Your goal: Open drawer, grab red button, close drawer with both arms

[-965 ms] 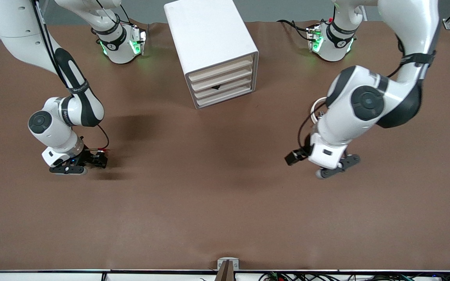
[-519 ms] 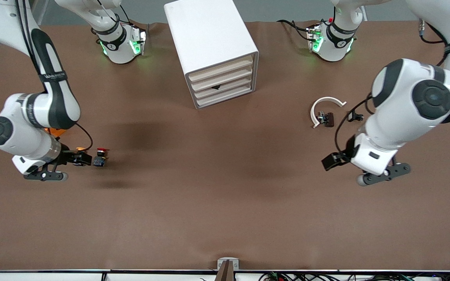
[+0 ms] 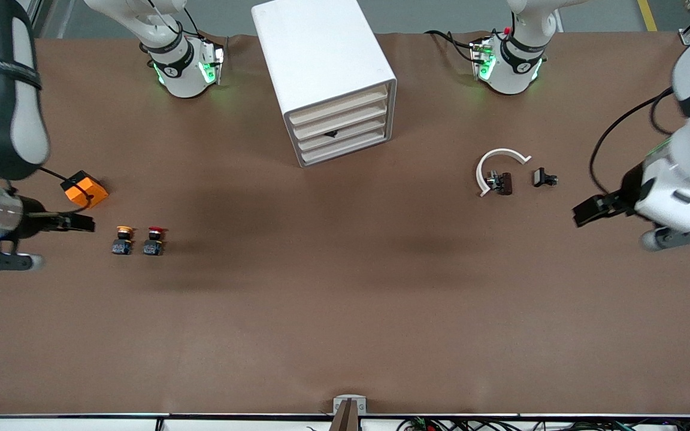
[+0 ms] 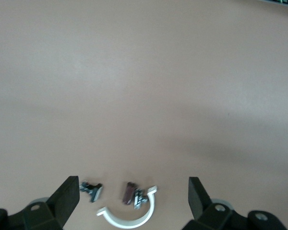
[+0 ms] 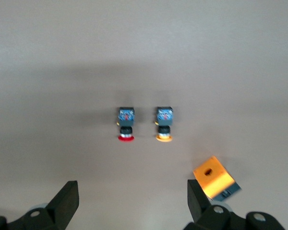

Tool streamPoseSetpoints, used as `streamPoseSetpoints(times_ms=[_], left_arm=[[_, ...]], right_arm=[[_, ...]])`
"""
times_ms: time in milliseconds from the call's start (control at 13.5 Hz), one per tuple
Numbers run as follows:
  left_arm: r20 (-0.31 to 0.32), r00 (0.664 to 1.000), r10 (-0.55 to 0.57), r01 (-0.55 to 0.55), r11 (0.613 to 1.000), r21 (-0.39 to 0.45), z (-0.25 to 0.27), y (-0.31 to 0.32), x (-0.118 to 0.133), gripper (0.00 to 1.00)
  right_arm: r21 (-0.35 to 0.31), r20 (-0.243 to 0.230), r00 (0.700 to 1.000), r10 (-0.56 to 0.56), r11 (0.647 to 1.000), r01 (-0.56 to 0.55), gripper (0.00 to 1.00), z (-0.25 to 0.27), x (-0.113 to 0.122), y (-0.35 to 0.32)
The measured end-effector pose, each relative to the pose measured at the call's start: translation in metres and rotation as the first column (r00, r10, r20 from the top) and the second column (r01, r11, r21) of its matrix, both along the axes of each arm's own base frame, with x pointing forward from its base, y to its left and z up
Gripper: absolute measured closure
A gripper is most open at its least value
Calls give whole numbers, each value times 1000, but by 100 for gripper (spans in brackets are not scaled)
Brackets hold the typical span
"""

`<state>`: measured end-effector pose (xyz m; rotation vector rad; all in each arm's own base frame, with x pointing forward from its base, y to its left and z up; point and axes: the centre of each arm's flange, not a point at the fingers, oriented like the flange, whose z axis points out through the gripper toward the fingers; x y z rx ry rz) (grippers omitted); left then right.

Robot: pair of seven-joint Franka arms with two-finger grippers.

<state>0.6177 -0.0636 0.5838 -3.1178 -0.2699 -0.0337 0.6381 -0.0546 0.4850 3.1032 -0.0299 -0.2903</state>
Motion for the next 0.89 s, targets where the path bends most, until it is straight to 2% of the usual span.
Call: streamPoseSetpoints(times_ms=[223,445,668,816,890], left_arm=[[-26,999,-40,40,999,8,30,6,-27,0],[-47,998,-44,45,998,31,37,1,-57,0],[-49,998,-47,48,999,24,44,-6,-92,0],[-46,998,-31,31,1000,-4,50,5,-108,0],[-44,999,-29,28,999,-16,52,12,-112,0]], right_arm=[[11,6,1000,13,1000,-13,0,42,-5,-31],[8,28,1000,6,1000,-7,0,70,-7,-35],[29,23,1000,-7,1000,6,0,93,-15,-39],[90,70,998,-6,996,0,0,116,-21,-30],[99,96,995,-6,995,-4,0,129,-26,-29]])
